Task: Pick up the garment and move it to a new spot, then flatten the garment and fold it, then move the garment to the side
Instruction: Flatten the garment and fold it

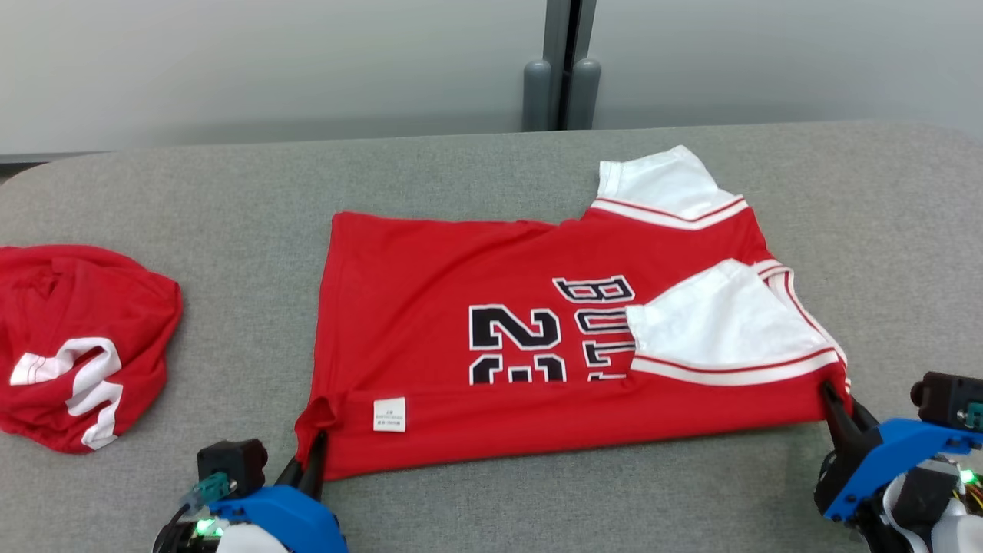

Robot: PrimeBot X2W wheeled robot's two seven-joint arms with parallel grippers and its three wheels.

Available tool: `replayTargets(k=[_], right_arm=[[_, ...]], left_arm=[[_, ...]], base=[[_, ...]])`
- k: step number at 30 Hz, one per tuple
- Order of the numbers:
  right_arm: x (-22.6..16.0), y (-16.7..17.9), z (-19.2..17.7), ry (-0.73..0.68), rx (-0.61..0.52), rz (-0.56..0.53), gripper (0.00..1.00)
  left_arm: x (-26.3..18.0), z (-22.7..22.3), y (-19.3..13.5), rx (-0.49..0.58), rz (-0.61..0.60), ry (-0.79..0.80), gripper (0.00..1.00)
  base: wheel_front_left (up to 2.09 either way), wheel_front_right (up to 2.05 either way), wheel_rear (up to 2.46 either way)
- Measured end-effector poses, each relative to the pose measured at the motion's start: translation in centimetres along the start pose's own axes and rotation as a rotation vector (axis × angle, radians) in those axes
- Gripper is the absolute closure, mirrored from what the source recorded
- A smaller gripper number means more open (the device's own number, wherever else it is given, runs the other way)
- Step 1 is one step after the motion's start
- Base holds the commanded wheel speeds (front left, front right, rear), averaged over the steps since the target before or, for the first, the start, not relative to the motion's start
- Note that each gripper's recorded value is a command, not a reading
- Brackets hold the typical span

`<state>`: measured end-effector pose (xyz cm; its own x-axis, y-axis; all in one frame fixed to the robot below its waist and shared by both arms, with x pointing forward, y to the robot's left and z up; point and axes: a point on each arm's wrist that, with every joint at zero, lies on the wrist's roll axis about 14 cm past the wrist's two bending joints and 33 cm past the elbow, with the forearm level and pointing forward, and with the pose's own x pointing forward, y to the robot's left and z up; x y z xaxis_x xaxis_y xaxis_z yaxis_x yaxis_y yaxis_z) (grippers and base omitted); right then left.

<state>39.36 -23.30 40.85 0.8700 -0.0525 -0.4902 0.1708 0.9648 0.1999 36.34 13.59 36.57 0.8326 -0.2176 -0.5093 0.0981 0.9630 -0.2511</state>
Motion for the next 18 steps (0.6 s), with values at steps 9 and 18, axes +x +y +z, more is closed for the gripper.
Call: replayTargets(k=[9,18], right_arm=[[-4.5,-2.1,-2.1,0.035,0.068,-0.027,1.00],[-4.6,-2.0,-3.1,0.067,0.072,-0.023,0.00]], left_arm=[[-3.7,-2.7,-0.4,-0.017,0.012,0.101,1.00],[-4.6,-3.4,-0.9,-0.059,0.017,0.137,0.00]], base=[[0.00,0.00,0.00],[0.00,0.00,0.00]])
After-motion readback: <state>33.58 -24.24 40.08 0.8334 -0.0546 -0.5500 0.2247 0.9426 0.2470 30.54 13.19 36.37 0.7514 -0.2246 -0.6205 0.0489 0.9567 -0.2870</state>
